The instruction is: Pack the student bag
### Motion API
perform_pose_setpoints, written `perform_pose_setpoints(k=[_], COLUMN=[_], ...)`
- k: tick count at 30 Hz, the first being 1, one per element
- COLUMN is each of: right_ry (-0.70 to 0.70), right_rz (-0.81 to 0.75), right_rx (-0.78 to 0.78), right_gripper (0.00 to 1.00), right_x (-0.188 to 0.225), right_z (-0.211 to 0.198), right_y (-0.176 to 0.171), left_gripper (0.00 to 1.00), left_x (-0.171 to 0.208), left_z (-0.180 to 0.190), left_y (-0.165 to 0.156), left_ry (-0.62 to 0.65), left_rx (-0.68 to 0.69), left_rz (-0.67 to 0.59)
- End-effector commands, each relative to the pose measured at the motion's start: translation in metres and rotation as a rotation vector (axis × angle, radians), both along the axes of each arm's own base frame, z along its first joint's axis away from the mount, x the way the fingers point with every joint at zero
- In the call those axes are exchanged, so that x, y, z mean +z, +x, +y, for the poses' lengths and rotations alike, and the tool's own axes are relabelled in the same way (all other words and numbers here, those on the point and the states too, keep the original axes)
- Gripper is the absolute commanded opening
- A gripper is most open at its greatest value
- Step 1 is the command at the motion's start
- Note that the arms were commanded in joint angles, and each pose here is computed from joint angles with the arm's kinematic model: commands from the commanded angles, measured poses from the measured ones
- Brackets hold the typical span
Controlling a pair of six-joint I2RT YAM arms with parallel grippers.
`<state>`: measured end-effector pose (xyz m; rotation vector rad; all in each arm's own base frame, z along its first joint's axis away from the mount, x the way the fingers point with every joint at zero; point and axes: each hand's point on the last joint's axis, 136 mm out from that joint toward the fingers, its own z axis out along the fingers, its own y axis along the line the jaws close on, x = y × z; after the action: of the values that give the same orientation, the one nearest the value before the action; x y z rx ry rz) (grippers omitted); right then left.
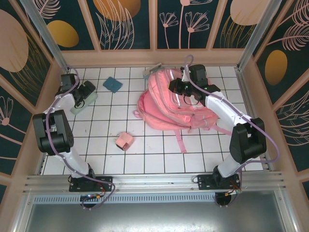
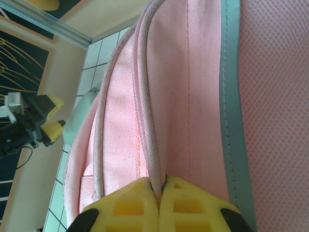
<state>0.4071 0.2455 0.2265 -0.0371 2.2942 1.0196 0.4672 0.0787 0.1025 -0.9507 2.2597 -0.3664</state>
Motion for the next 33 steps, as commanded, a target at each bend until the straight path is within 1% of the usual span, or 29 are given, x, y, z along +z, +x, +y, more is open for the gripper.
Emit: perform_pose_setpoints(k=[1, 3, 7, 13, 16, 21, 25, 28, 29, 33], right_ry=[0.035, 0.034, 0.032, 0.033, 0.033, 0.04, 0.043, 0.048, 0.05, 0.057], right_rz=[-0.06, -0.057, -0.062, -0.055, -0.053, -0.049, -0.046, -0.044, -0.04, -0.031], right_rx=[0.025, 0.025, 0.023, 0.021, 0.021, 0.026, 0.03, 0.036, 0.037, 0.05], right_gripper=[0.0, 0.0, 0.0, 0.0, 0.0, 0.0, 0.0, 0.0, 0.0, 0.0], right_x=[0.02, 0.019, 0.019, 0.016, 0.015, 0.012, 0.011, 0.01, 0.008, 0.006], right_z=[0.008, 0.009, 0.008, 0.008, 0.008, 0.01, 0.011, 0.014, 0.015, 0.021], right_y=[0.0, 0.0, -0.001, -0.002, -0.002, -0.001, 0.0, 0.0, 0.001, 0.002], left_gripper=[0.91, 0.92, 0.91, 0.91, 0.89, 0.88, 0.88, 0.88, 0.88, 0.89], left_x=[-0.012, -0.017, -0.031, -0.048, -0.052, -0.049, -0.042, -0.045, -0.035, -0.017], left_z=[0.022, 0.032, 0.037, 0.024, 0.012, -0.009, -0.023, -0.04, -0.046, -0.071], left_y=[0.001, 0.002, 0.003, -0.003, -0.007, -0.021, -0.035, -0.049, -0.05, -0.052], left_ry=[0.012, 0.029, 0.025, -0.05, -0.118, -0.243, -0.315, -0.382, -0.394, -0.441], left_rx=[0.037, 0.054, 0.053, 0.04, 0.029, 0.036, 0.042, 0.042, 0.032, -0.009], left_rz=[0.027, 0.04, 0.072, 0.086, 0.083, 0.044, 0.016, 0.022, 0.001, -0.036])
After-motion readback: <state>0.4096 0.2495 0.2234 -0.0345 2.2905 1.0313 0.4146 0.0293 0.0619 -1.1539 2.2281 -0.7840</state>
